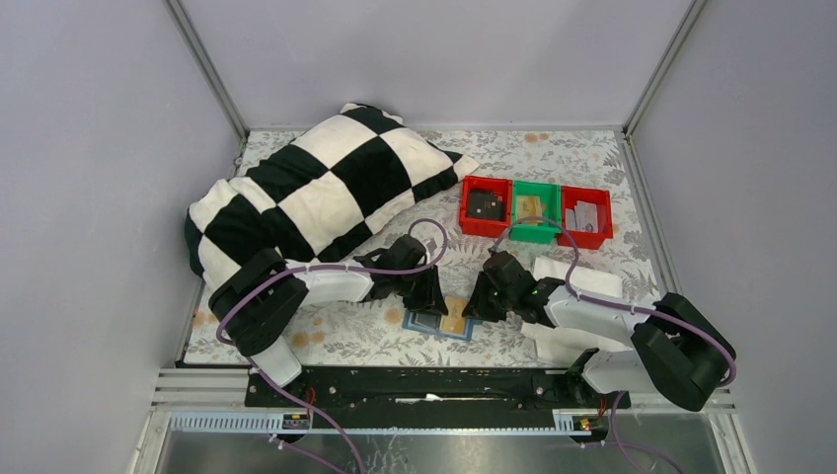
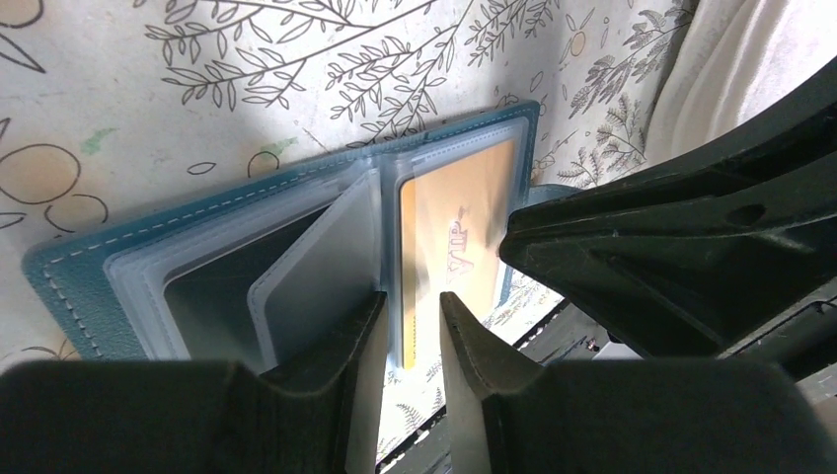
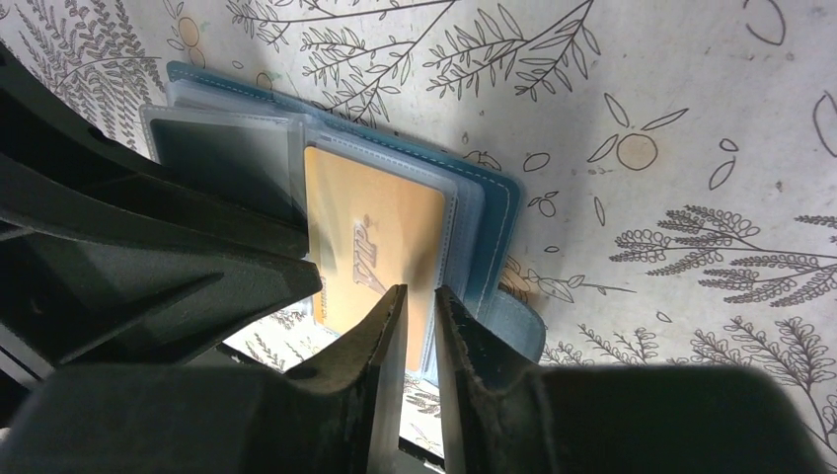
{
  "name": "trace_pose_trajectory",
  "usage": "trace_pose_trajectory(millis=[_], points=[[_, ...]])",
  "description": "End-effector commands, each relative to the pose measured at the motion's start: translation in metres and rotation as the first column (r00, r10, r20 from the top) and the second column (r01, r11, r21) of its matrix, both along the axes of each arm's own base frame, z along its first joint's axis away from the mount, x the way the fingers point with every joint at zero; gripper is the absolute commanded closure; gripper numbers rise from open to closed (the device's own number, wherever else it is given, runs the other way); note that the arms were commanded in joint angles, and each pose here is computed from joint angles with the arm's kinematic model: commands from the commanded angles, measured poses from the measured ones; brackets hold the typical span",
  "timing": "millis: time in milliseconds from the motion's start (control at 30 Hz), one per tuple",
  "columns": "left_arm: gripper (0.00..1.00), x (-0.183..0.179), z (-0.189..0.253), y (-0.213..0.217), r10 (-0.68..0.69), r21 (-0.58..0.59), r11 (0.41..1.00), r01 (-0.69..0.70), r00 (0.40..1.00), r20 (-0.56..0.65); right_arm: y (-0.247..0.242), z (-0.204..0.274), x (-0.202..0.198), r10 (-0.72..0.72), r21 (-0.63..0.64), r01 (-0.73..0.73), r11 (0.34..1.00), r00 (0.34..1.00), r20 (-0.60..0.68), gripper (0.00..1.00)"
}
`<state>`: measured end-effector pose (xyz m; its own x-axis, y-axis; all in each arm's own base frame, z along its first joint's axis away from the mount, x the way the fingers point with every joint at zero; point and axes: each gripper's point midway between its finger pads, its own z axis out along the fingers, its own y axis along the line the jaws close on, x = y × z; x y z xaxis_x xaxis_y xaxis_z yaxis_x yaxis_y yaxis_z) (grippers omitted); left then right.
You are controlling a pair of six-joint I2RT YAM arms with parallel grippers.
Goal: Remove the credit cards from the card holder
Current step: Remove the credit card from the card holder.
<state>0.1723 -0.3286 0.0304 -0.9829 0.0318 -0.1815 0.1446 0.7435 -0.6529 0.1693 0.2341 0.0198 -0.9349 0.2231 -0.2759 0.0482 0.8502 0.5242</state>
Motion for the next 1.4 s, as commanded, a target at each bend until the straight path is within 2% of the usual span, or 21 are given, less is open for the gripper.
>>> trace_pose_trajectory(millis=[0,167,400,567,1133,1367], points=[[0.7,0.0,-0.011,0.006,0.0,0.035,0.999,0.0,1.0,0.015,0.003,-0.004,-0.003,0.004,0.01,-0.003,1.0,1.0,-0.016,0.78],[0.75,0.0,-0.012,0.006,0.001,0.029,1.0,-0.002,1.0,0.013,0.006,-0.008,-0.003,0.0,0.022,0.001,1.0,1.0,-0.022,0.81],[0.88,-0.002,-0.004,-0.002,-0.007,-0.031,0.999,0.007,1.0,0.012,0.006,-0.008,-0.004,0.0,0.023,0.0,1.0,1.0,-0.024,0.81],[1.0,0.0,-0.002,-0.001,0.003,-0.028,1.0,-0.002,1.0,0.02,0.004,-0.011,-0.004,-0.003,0.018,0.004,1.0,1.0,-0.029,0.82],[1.0,0.01,0.009,0.027,0.046,-0.009,0.999,-0.045,0.997,0.066,-0.007,-0.025,-0.009,-0.027,-0.023,0.026,0.999,0.999,-0.046,0.86],[1.0,0.01,0.017,0.023,0.052,-0.037,0.998,-0.05,0.997,0.056,0.002,-0.002,-0.003,-0.01,0.026,0.01,1.0,1.0,0.002,0.84]])
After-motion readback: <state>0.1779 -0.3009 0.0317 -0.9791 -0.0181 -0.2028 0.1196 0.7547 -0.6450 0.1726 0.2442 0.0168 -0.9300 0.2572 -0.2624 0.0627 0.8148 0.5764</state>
